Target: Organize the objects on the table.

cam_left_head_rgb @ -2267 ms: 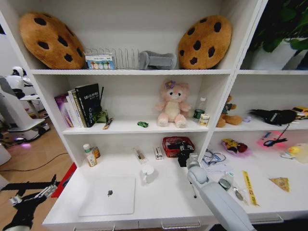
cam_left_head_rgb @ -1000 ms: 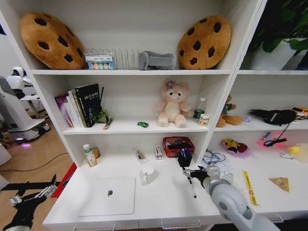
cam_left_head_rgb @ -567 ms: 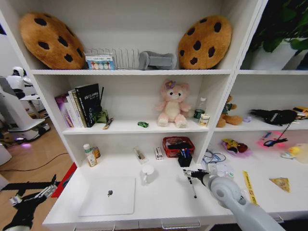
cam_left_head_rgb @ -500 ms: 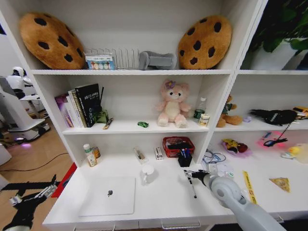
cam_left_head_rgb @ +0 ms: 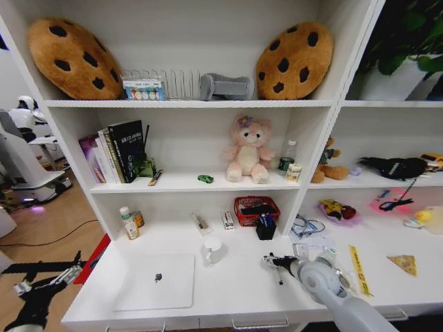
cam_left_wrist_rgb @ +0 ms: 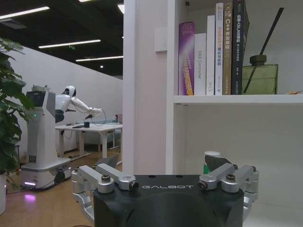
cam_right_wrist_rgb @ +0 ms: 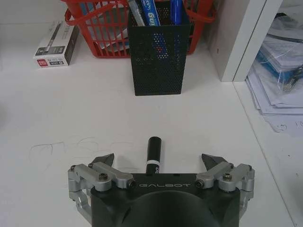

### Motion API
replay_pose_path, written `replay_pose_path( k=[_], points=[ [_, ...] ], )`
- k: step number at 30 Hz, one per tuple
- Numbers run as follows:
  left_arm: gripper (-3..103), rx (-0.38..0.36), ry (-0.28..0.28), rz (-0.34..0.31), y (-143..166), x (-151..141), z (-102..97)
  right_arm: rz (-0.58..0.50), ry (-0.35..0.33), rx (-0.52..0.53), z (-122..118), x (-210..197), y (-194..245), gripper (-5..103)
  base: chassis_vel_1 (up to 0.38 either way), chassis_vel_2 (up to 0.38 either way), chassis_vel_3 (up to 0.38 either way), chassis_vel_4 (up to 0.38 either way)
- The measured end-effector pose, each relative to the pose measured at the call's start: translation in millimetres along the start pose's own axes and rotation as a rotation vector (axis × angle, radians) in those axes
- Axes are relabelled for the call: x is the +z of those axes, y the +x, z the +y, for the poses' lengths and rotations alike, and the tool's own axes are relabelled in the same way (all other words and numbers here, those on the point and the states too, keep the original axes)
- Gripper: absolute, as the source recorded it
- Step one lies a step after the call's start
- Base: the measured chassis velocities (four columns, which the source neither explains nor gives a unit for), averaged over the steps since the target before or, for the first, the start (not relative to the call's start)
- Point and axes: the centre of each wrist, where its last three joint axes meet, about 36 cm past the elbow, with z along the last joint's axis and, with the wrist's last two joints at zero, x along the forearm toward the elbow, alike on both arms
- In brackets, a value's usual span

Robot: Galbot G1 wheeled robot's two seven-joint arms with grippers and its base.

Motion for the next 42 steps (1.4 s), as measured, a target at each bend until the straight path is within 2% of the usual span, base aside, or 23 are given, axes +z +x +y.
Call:
replay_pose_path(
  k=[15, 16, 18, 21, 23, 24, 25, 26, 27, 29, 31, 32, 34, 35, 37, 38, 41, 42],
  points=[
    [100, 0.0, 0.0, 0.0, 0.0, 0.0, 0.0, -0.004, 0.025, 0.011, 0.7, 2.2, -1.0, 100, 0.0, 0.0, 0.0, 0.0],
    [100, 0.0, 0.0, 0.0, 0.0, 0.0, 0.0, -0.003, 0.032, 0.012, 1.7, 2.8, -2.2, 103, 0.0, 0.0, 0.0, 0.0],
    [100, 0.0, 0.0, 0.0, 0.0, 0.0, 0.0, -0.003, 0.039, 0.013, 2.5, 3.1, -3.3, 100, 0.0, 0.0, 0.0, 0.0],
    [100, 0.0, 0.0, 0.0, 0.0, 0.0, 0.0, -0.007, 0.054, 0.016, 2.2, 2.7, -4.9, 85, 0.0, 0.0, 0.0, 0.0],
    [100, 0.0, 0.0, 0.0, 0.0, 0.0, 0.0, -0.008, 0.056, 0.016, 1.7, 2.3, -5.0, 85, 0.0, 0.0, 0.0, 0.0],
    [100, 0.0, 0.0, 0.0, 0.0, 0.0, 0.0, -0.008, 0.058, 0.016, 1.2, 2.0, -5.0, 80, 0.0, 0.0, 0.0, 0.0],
    [100, 0.0, 0.0, 0.0, 0.0, 0.0, 0.0, -0.008, 0.058, 0.016, 1.2, 2.0, -5.0, 80, 0.0, 0.0, 0.0, 0.0],
    [100, 0.0, 0.0, 0.0, 0.0, 0.0, 0.0, -0.008, 0.058, 0.016, 1.2, 2.0, -5.0, 74, 0.0, 0.0, 0.0, 0.0],
    [100, 0.0, 0.0, 0.0, 0.0, 0.0, 0.0, -0.008, 0.058, 0.016, 1.1, 1.9, -4.9, 63, 0.0, 0.0, 0.0, 0.0],
    [100, 0.0, 0.0, 0.0, 0.0, 0.0, 0.0, -0.008, 0.058, 0.015, 1.3, 1.9, -4.8, 63, 0.0, 0.0, 0.0, 0.0],
    [100, 0.0, 0.0, 0.0, 0.0, 0.0, 0.0, -0.008, 0.057, 0.013, 1.7, 2.6, -4.4, 52, 0.0, 0.0, 0.0, 0.0],
    [100, 0.0, 0.0, 0.0, 0.0, 0.0, 0.0, -0.008, 0.057, 0.013, 1.7, 2.6, -4.4, 52, 0.0, 0.0, 0.0, 0.0],
    [100, 0.0, 0.0, 0.0, 0.0, 0.0, 0.0, -0.004, 0.051, 0.01, 3.1, 5.4, -4.4, 41, 0.0, 0.0, 0.0, 0.0],
    [100, 0.0, 0.0, 0.0, 0.0, 0.0, 0.0, -0.004, 0.051, 0.01, 3.1, 5.4, -4.4, 41, 0.0, 0.0, 0.0, 0.0],
    [100, 0.0, 0.0, 0.0, 0.0, 0.0, 0.0, -0.002, 0.046, 0.011, 4.5, 7.4, -3.9, 30, 0.0, 0.0, 0.0, 0.0],
    [100, 0.0, 0.0, 0.0, 0.0, 0.0, 0.0, -0.002, 0.046, 0.011, 4.5, 7.4, -3.9, 30, 0.0, 0.0, 0.0, 0.0],
    [100, 0.0, 0.0, 0.0, 0.0, 0.0, 0.0, -0.004, 0.042, 0.009, 5.4, 6.3, -2.5, 15, 0.0, 0.0, 0.0, 0.0],
    [100, 0.0, 0.0, 0.0, 0.0, 0.0, 0.0, -0.004, 0.042, 0.009, 5.4, 6.3, -2.5, 15, 0.0, 0.0, 0.0, 0.0]
  ],
)
